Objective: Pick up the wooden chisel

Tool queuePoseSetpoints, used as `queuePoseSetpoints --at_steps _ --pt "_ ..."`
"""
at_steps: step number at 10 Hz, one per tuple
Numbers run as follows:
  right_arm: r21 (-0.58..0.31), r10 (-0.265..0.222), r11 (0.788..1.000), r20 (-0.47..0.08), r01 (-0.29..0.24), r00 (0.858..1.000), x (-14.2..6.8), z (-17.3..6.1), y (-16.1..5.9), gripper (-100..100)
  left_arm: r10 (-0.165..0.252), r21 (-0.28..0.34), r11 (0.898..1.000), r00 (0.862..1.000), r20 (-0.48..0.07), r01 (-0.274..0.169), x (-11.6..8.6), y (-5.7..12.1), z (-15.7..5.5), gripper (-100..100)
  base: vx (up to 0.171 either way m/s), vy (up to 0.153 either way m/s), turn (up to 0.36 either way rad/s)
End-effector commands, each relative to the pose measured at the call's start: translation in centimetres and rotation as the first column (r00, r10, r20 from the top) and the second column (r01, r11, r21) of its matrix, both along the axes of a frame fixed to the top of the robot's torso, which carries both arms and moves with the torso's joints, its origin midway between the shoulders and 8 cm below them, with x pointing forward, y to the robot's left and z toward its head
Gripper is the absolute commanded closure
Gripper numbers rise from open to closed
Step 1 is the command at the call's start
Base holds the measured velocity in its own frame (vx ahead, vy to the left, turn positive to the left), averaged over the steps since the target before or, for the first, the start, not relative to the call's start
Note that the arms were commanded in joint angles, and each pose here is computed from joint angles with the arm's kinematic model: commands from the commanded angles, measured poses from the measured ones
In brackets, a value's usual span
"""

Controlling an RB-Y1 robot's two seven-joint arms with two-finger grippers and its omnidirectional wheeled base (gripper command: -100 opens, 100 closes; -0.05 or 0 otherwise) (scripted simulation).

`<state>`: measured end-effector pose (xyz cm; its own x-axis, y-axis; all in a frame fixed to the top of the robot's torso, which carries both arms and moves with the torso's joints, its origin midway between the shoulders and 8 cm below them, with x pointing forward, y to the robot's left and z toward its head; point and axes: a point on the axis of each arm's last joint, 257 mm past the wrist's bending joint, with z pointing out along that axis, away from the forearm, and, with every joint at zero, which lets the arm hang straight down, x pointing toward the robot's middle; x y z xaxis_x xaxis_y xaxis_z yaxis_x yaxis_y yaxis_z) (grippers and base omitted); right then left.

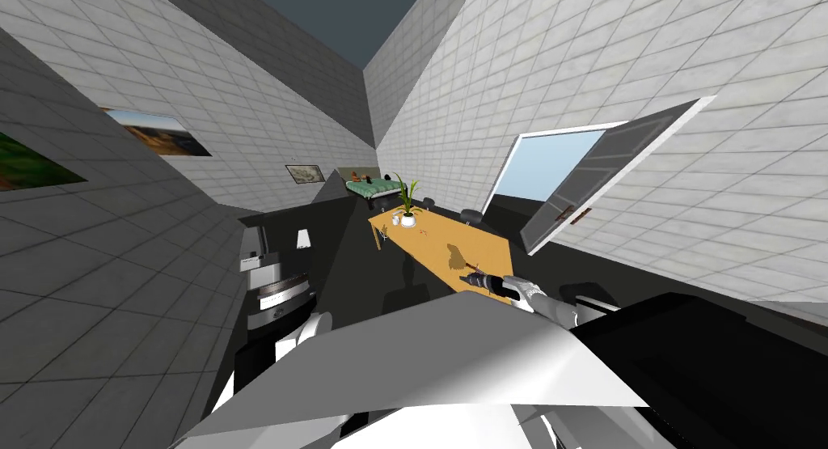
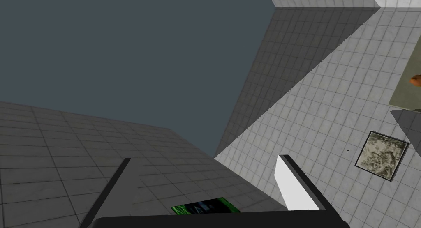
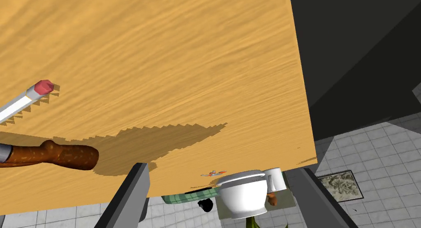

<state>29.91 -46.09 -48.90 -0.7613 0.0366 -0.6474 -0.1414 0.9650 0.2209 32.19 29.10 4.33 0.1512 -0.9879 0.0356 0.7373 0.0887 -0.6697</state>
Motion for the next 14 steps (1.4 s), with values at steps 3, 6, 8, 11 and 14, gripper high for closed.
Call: queuePoseSetpoints --at_steps 3,6,8,11,14 --pt "-0.158 0.024 0.986 -0.134 -0.045 0.991 -5.8 -1.4 -6.9 -100 0.000 0.000 1.000 1.000 0.000 0.000 0.0 0.0 0.0 0 0.042 -0.018 0.262" --pt "-0.243 0.040 0.965 -0.228 -0.097 0.973 -9.9 -1.7 -11.0 -100 0.000 0.000 1.000 1.000 0.000 0.000 0.0 0.0 0.0 0 0.045 -0.026 0.219" --pt "-0.300 0.048 0.942 -0.318 -0.148 0.947 -14.1 -1.8 -14.1 -100 0.000 0.000 1.000 1.000 0.000 0.000 0.0 0.0 0.0 0 0.058 -0.039 0.313" --pt "-0.305 0.040 0.941 -0.322 -0.144 0.946 -14.3 -1.8 -14.4 -100 0.000 0.000 1.000 1.000 0.000 0.000 0.0 0.0 0.0 0 0.014 -0.015 0.006" --pt "-0.331 0.049 0.923 -0.403 -0.196 0.914 -18.3 -2.1 -16.2 -100 0.000 0.000 1.000 1.000 0.000 0.000 0.0 0.0 0.0 0 0.026 -0.014 0.170"
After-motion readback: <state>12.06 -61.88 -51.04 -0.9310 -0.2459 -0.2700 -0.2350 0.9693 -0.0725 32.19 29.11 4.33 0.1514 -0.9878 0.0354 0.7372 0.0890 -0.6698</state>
